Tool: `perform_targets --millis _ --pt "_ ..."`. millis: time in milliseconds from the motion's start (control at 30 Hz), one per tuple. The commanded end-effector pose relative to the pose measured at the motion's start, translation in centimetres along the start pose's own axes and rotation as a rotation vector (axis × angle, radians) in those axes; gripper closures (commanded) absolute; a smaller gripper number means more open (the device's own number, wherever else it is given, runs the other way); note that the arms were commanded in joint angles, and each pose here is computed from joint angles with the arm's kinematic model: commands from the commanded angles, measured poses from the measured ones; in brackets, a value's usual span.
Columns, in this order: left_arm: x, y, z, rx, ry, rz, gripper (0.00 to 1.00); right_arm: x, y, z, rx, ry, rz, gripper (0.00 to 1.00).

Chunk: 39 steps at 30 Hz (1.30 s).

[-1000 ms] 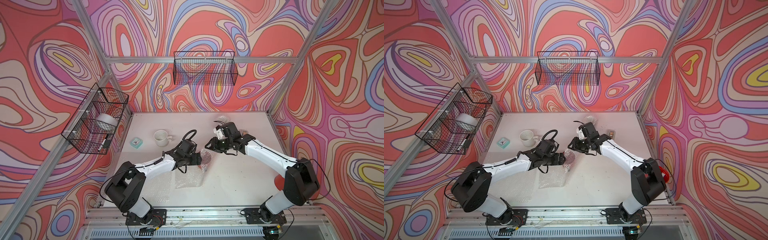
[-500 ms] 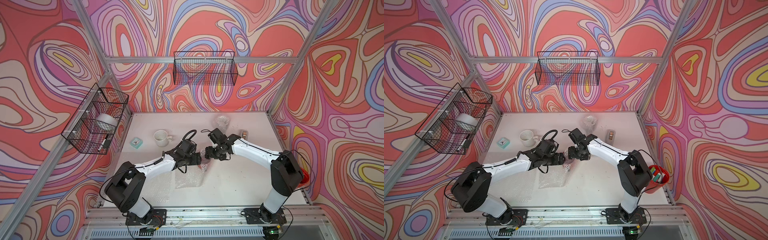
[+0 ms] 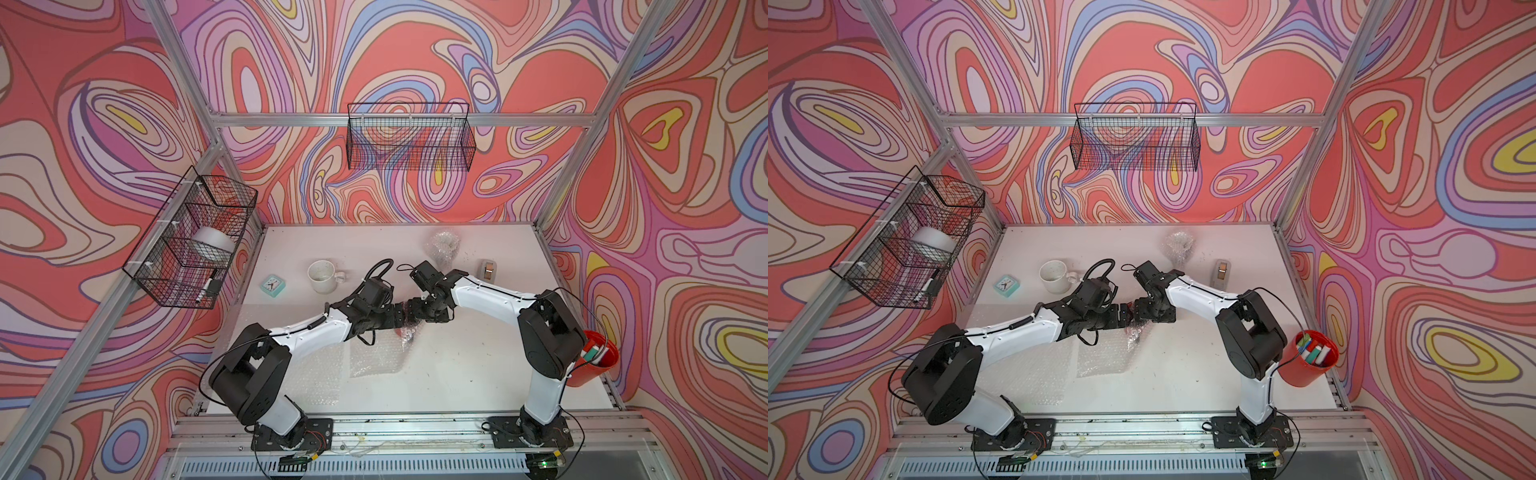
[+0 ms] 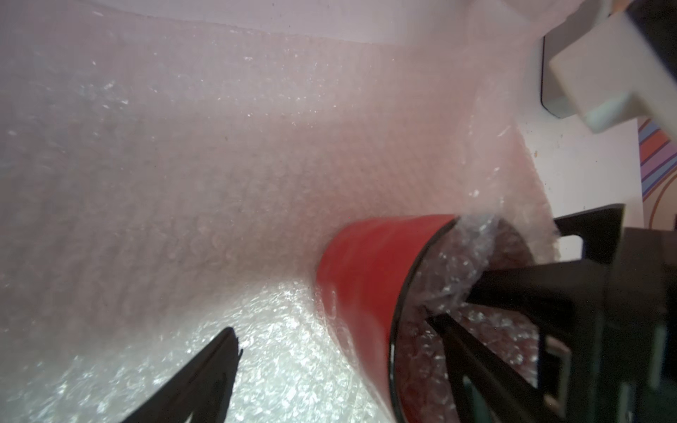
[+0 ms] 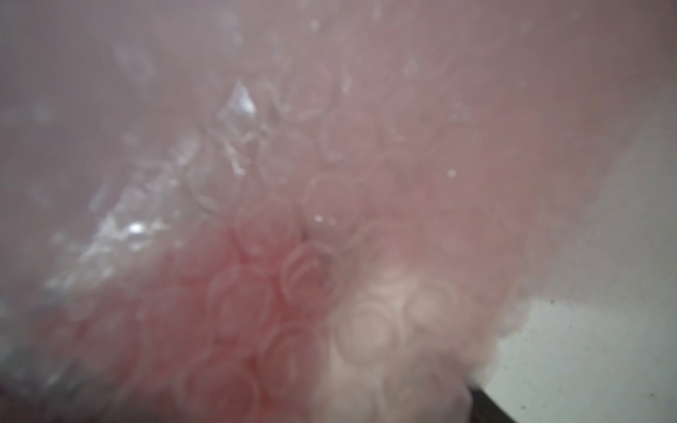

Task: Wrap mugs in bubble wrap
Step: Wrap the mug in bubble wrap.

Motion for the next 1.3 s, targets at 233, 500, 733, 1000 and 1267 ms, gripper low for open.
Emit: perform_targets --millis 233,500,733,1000,1267 --pt "1.4 -0.2 0.6 -0.019 -0.092 0.021 0.11 -8.1 -2.5 -3.4 0.070 -0.104 -0.314 0.20" --pt "1.6 -0.2 0.3 -0.011 -0.086 0.037 0.11 -6.4 -7.2 -10.6 0.251 -0.081 -0.291 0.10" --pt "1.4 -0.2 0.4 -0.016 -0.088 0.032 0.11 -3.9 -10.2 -11.1 0.270 -0.072 -0.288 0.09" --pt "1.5 -0.3 0.2 -0.015 -0.087 0.037 0.12 -1.8 -12.1 -12.6 0.345 0.043 -0.264 0.16" --pt "1.5 -0.1 0.5 -0.017 -0.096 0.044 0.12 -1.6 -13.3 -12.2 0.344 0.026 -0.247 0.31"
Point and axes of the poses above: each gripper's point midway between its finger pads, its own x axis out along the fingers, its own z axis along the line the jaws close on, y = z × x, the point moved 6 cm from there along -x, back along the fingers, and after that the axes turned 5 degrees about -x, right-handed, at the moved point
